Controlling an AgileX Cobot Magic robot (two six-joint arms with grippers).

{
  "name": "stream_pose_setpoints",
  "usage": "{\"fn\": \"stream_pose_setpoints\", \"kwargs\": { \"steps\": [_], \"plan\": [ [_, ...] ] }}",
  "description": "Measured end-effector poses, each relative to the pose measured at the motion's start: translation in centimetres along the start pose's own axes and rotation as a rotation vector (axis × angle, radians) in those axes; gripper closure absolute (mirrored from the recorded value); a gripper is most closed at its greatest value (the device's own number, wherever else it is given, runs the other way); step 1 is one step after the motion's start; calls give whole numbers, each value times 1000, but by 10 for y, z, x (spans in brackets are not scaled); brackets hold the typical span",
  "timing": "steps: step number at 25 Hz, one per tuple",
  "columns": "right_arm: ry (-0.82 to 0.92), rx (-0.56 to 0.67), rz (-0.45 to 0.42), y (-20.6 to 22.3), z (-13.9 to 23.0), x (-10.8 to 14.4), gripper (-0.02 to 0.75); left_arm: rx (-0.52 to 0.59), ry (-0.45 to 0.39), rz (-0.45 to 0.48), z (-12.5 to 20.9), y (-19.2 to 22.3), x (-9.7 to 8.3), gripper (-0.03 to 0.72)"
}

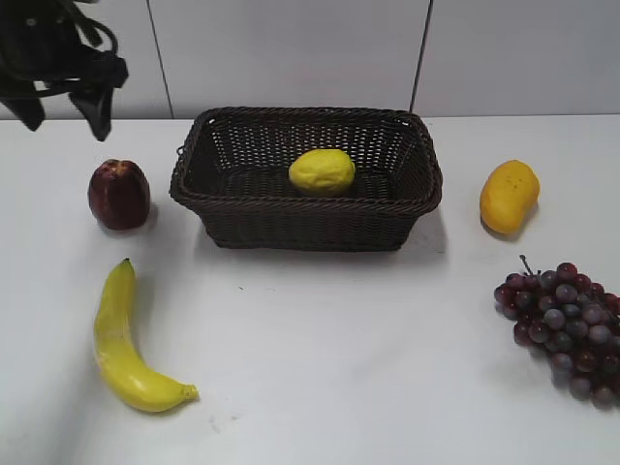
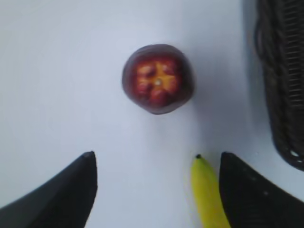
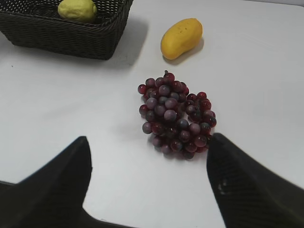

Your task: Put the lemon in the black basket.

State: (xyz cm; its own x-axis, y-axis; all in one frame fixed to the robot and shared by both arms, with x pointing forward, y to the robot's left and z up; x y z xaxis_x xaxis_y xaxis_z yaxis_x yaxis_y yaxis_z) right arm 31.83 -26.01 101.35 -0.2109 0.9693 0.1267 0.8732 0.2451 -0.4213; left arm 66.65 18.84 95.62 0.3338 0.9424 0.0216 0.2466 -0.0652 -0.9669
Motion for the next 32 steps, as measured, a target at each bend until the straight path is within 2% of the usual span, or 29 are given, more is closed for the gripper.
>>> {"fn": "stream_pose_setpoints", "kwargs": {
  "steps": [3, 6, 8, 12, 16, 23, 28, 32],
  "plan": [
    [0, 0, 0, 0, 0, 0, 167, 51, -67, -12, 26, 3, 28, 95],
    [0, 0, 0, 0, 0, 0, 167, 140, -121, -12, 68, 10, 43, 95],
    [0, 0, 0, 0, 0, 0, 167, 202, -146, -6, 103, 10, 45, 95],
    [0, 0, 0, 0, 0, 0, 167, 274, -178, 2, 170, -1, 38, 95],
    [0, 0, 0, 0, 0, 0, 167, 244, -182, -4, 217, -11, 26, 96],
    [0, 0, 0, 0, 0, 0, 167, 159, -191, 0, 279, -23, 4, 96],
    [0, 0, 0, 0, 0, 0, 167, 48, -213, -12, 304, -34, -5, 96],
    [0, 0, 0, 0, 0, 0, 167, -108, -225, -23, 309, -49, -9, 97]
  ]
}}
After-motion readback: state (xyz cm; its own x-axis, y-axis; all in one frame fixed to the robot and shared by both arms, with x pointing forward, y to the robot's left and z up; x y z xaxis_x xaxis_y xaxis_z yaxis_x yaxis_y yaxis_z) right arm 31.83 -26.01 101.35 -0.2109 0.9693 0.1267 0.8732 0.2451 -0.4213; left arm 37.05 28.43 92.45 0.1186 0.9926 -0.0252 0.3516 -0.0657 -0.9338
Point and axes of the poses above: a point on each arm's last joint axis where the gripper is mounted, y pointing out along that axis toward the gripper, x along the wrist's bending axis when the last joint is at zero, z = x × y, the point moved 10 cm from there along y, pointing out along that axis toward the gripper, and after that the axes turned 4 degrees about y, right-handed, at the moved point
